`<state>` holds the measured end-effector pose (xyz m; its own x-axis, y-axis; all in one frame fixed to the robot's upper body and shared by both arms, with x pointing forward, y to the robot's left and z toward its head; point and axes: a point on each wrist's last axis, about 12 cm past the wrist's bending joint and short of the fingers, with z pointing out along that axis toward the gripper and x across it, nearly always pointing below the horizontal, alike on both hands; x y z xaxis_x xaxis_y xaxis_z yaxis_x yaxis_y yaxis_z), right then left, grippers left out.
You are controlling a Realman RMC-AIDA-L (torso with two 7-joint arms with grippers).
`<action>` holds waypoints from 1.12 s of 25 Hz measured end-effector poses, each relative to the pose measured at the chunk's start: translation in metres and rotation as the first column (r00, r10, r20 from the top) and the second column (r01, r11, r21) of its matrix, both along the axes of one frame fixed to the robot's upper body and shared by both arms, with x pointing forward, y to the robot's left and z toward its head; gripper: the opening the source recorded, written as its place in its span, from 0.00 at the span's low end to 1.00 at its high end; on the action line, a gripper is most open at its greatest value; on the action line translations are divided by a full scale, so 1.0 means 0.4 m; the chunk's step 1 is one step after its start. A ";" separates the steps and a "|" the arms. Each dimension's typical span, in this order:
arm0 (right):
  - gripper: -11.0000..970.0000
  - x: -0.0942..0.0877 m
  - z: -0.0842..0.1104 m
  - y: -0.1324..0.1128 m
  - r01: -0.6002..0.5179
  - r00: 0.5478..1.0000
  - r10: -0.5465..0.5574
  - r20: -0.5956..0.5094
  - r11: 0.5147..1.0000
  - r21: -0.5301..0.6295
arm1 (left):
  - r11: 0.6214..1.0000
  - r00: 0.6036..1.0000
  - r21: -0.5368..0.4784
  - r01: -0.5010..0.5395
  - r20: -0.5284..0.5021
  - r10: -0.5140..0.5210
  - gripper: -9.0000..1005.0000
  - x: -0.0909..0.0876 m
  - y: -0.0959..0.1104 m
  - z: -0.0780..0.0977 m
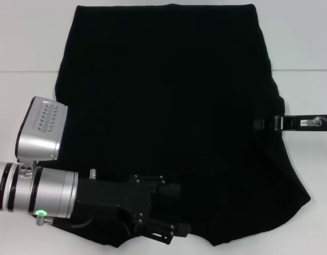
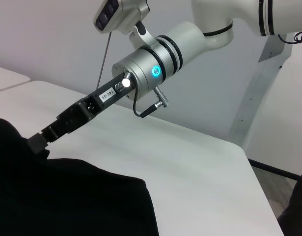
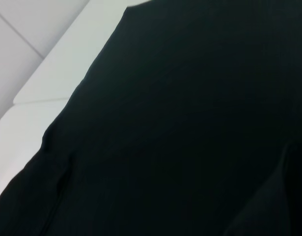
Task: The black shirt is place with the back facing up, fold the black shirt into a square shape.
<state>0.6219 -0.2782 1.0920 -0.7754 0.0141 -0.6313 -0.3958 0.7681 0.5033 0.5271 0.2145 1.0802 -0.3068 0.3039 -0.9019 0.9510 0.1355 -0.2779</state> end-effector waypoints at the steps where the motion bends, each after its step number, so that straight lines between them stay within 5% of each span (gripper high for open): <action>1: 0.01 0.001 0.000 0.006 -0.009 1.000 0.009 -0.003 1.000 -0.005 | 1.000 1.000 0.000 -0.001 -0.002 0.001 0.93 0.000 0.000 0.000; 12: 0.02 -0.008 0.013 0.029 -0.077 0.997 0.078 -0.027 0.997 0.022 | 1.000 1.000 -0.001 -0.006 -0.008 0.006 0.93 0.001 0.001 0.001; 21: 0.43 -0.021 0.033 0.026 -0.129 0.991 0.132 -0.032 0.988 0.084 | 0.998 0.998 -0.008 -0.061 -0.016 0.061 0.93 0.010 0.017 0.003; 28: 0.73 -0.048 0.028 0.030 -0.174 0.985 0.172 0.030 0.973 0.153 | 0.967 0.963 -0.027 -0.253 -0.100 0.249 0.93 0.005 0.117 0.002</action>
